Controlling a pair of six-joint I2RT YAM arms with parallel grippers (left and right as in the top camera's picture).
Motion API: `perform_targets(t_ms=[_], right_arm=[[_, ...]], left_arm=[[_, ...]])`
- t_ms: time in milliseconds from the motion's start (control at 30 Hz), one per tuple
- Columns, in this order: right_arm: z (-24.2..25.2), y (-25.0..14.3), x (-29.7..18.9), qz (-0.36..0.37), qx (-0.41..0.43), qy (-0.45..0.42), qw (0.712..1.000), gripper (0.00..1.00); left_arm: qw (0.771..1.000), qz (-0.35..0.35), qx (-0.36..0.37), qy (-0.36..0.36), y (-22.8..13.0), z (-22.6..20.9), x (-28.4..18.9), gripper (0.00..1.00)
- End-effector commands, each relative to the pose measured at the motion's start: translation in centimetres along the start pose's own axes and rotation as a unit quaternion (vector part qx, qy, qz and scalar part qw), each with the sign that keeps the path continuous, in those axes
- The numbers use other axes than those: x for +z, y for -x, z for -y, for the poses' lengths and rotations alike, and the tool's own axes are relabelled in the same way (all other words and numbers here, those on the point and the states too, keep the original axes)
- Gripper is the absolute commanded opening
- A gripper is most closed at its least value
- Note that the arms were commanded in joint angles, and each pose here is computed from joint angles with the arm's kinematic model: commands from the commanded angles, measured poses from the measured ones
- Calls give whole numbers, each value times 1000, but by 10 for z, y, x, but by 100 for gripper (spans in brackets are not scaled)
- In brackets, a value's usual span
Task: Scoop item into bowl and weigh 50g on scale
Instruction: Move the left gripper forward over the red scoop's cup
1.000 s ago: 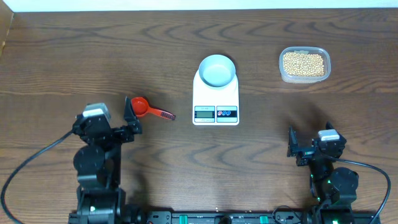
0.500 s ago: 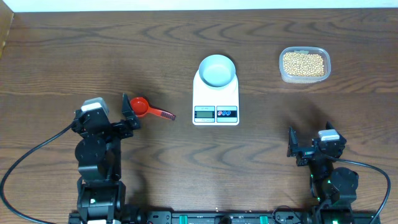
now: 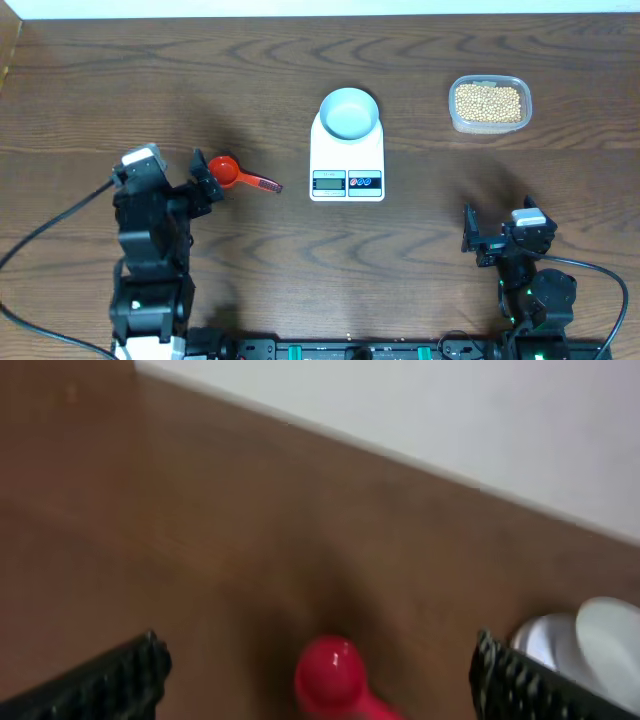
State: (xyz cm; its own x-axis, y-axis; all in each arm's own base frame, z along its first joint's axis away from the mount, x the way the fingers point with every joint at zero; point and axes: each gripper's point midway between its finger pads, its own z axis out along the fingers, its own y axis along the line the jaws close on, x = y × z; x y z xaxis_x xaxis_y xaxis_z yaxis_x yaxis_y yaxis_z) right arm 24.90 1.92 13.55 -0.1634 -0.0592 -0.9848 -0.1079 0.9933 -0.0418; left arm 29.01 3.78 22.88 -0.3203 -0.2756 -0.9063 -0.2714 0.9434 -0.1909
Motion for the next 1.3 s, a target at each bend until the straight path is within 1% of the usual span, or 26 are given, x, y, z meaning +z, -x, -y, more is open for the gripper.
perform_targets(t_ms=[0,167,267,333,433,567,767,900,1033,1100,1267], right_arm=[[-2,-1,0,-2,3,4,1000,99],[-2,-1,0,-2,3,4,1000,99],[-2,-1,0,-2,3,4,1000,99],[-2,-1,0,-2,3,4,1000,99],[-2,-1,0,-2,3,4,1000,99],[-2,-1,0,-2,3,4,1000,99],[-2,-1,0,-2,3,4,1000,99],[-2,-1,0,-2,3,4,1000,99],[-2,-1,0,-2,3,4,1000,99],[-2,-1,0,-2,3,4,1000,99],[-2,-1,0,-2,3,4,1000,99]], left_arm=[[1000,-20,-9,17,27,2,-7,98],[996,-80,-2,34,25,2,-2,98],[993,-115,2,31,14,5,5,98],[992,-125,3,32,9,4,9,98],[986,-167,4,17,-10,9,10,98],[976,-218,8,25,-33,5,7,98],[971,-238,0,-4,-42,16,15,97],[970,-241,-2,-7,-44,18,23,98],[969,-242,-43,3,-45,19,33,98],[966,-247,-78,20,-49,18,41,98],[947,-268,-157,78,-68,8,59,98]])
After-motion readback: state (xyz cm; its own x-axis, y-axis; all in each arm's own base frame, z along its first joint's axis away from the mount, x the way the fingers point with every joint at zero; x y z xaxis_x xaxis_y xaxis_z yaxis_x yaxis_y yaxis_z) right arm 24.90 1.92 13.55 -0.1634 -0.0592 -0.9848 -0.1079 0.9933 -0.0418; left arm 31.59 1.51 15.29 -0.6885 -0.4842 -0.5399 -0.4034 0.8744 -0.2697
